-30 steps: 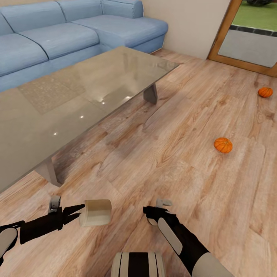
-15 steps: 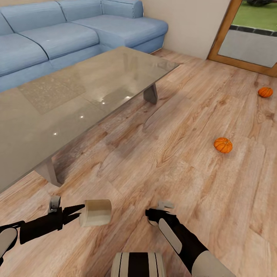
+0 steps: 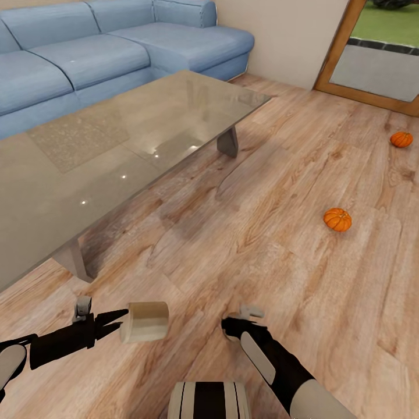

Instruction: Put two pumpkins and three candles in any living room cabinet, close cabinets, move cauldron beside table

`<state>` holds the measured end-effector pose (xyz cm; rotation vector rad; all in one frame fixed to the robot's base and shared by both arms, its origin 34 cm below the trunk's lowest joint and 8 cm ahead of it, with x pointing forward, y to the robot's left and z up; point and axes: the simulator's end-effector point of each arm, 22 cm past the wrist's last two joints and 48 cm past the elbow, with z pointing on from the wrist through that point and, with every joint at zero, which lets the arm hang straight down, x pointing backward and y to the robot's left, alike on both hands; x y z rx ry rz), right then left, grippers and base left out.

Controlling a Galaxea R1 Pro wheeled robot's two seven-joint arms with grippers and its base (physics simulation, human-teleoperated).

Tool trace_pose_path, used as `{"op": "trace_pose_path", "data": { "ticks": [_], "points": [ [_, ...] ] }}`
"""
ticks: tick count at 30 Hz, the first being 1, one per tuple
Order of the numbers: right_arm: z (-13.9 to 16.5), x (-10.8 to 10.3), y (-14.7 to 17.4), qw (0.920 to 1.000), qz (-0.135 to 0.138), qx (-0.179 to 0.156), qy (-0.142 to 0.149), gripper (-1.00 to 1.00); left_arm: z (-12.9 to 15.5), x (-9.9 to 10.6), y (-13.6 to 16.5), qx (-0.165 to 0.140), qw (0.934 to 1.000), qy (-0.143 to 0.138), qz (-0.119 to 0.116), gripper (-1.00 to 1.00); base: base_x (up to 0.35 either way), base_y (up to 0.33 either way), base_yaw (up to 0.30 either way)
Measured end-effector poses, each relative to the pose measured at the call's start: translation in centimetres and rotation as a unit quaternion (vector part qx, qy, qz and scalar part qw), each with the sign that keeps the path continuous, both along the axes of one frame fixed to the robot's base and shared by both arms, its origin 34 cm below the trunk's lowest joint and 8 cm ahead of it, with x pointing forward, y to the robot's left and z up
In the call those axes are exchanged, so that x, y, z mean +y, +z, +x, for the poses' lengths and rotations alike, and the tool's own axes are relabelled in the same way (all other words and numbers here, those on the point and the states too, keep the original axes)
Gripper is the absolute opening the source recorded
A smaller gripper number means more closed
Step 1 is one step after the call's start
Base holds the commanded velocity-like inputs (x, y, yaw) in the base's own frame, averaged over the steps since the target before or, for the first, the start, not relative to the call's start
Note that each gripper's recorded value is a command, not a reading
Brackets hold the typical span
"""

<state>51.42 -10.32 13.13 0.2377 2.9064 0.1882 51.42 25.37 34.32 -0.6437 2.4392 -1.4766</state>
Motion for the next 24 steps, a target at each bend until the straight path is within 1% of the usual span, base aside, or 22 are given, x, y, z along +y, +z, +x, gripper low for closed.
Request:
{"op": "trace_pose_path", "data": {
  "ticks": [3,11,16,19,24],
  "points": [
    [-0.10,-0.33,-0.28,1.0000,-0.004,0.003,-0.001,1.00,0.00,0.00,0.00,0.000,1.0000,0.000,0.000,-1.00,0.000,0.000,0.000],
    [-0.04,-0.42,-0.33,1.0000,-0.006,0.002,-0.001,1.00,0.00,0.00,0.00,0.000,1.0000,0.000,0.000,-1.00,0.000,0.000,0.000],
    [0.53,-0.43,-0.17,1.0000,-0.006,-0.002,-0.001,1.00,0.00,0.01,0.00,0.000,1.0000,0.000,0.000,-1.00,0.000,0.000,0.000],
    [0.25,-0.43,-0.68,1.0000,-0.006,0.002,-0.001,1.00,-0.20,0.01,-0.60,0.006,1.0000,0.000,0.001,-1.00,0.000,0.000,0.000],
    [0.61,-0.47,-0.60,1.0000,-0.006,-0.005,-0.003,1.00,-0.19,0.01,-0.56,0.006,1.0000,0.000,0.000,-1.00,0.000,0.000,0.000]
  ]
}}
